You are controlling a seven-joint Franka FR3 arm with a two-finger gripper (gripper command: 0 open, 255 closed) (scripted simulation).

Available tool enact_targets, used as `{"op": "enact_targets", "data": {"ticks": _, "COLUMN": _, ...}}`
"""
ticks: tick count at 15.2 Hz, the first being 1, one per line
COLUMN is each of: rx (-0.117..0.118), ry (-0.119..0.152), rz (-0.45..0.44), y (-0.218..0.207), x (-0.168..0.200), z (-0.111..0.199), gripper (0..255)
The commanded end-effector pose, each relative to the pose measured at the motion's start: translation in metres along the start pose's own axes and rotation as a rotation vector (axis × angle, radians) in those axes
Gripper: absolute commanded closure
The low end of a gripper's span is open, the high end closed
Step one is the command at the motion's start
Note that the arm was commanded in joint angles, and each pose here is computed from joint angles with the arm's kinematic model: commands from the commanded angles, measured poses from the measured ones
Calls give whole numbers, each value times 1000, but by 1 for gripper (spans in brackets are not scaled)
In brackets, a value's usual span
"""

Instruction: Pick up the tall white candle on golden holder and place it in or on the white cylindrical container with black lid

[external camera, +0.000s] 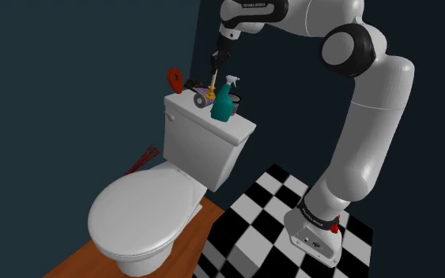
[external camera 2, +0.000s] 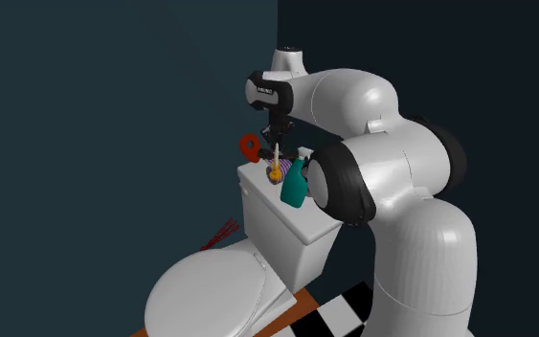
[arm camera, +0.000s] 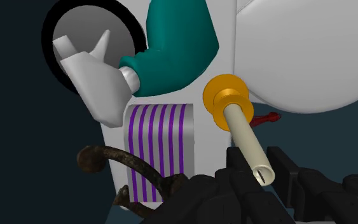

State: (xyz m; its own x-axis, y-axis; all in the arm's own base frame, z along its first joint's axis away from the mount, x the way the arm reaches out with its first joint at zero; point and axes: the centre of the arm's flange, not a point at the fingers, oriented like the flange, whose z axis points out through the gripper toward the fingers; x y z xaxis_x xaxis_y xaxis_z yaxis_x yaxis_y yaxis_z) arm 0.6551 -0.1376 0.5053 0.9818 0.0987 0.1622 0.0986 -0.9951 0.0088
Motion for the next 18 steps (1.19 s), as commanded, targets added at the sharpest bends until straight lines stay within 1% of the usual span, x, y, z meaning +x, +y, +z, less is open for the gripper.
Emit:
{"op": "enact_targets", "data": {"ticks": 1, "rx": 0, "ry": 0, "rz": 0, "y": 1, "x": 2, "z": -10, "gripper": 255}}
{"op": "enact_targets", "data": {"ticks": 10, "rx": 0, "ry": 0, "rz": 0, "y": 2, "x": 10, "z": -55, "gripper": 255}}
{"op": "enact_targets", "data": {"ticks": 18, "rx": 0, "ry": 0, "rz": 0, "y": 94, "x": -15, "z": -99, "gripper": 255}}
